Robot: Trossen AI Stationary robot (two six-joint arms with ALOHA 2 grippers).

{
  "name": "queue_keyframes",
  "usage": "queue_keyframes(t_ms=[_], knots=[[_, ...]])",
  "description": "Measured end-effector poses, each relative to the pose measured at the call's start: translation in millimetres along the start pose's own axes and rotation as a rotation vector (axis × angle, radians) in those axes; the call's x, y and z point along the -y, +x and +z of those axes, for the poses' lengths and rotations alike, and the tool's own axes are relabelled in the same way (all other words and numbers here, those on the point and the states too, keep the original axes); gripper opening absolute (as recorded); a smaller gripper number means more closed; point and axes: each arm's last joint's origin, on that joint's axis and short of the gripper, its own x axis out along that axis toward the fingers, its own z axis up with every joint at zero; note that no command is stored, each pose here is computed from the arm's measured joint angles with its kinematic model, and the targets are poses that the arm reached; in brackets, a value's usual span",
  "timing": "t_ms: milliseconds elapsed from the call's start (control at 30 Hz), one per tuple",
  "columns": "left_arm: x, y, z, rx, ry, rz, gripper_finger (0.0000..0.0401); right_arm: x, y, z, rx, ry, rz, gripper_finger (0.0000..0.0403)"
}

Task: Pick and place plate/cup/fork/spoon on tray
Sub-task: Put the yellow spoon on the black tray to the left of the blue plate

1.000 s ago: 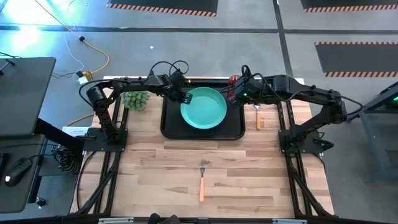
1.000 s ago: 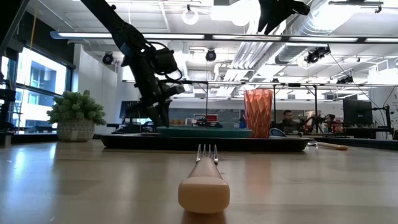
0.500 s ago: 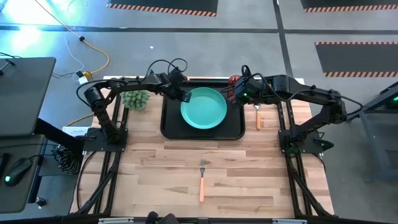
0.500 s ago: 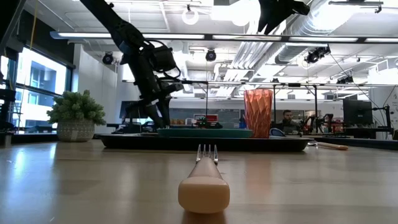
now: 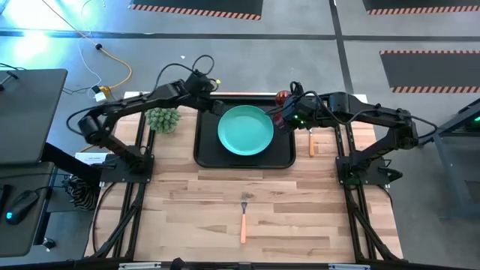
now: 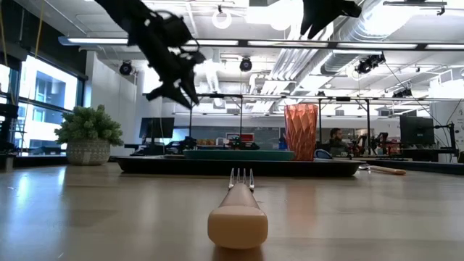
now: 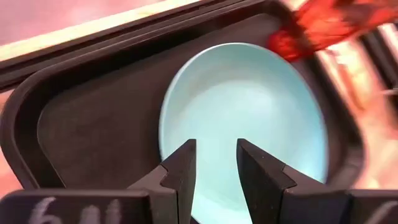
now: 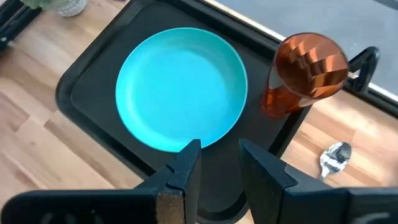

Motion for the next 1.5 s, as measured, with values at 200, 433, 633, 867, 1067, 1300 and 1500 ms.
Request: queue_keyframes(t_ms=[200,433,633,867,1067,1300,1500], knots=[[16,-43,-6,0.053,0.091,-0.083,0.0106,-7,-6,-14,-0.056,0.018,0.008,0.0099],[32,-75,-24,0.038,0.189,-0.130,0.0106,-17,-14,-36,-0.114,0.060,-0.003,0.0099],[41,-80,-44,-0.074,0.234,-0.126,0.0106,-25,0,-66,-0.209,0.096,-0.036,0.0099],[53,-81,-57,-0.124,0.286,-0.146,0.0106,-29,21,-101,-0.286,0.166,-0.107,0.0099],[59,-82,-66,-0.166,0.327,-0.142,0.0106,-26,36,-123,-0.331,0.206,-0.169,0.0099],[61,-84,-81,-0.197,0.387,-0.007,0.0106,-9,54,-146,-0.390,0.227,-0.235,0.0099],[66,-85,-89,-0.194,0.406,0.022,0.0106,23,56,-160,-0.368,0.308,-0.220,0.0099]])
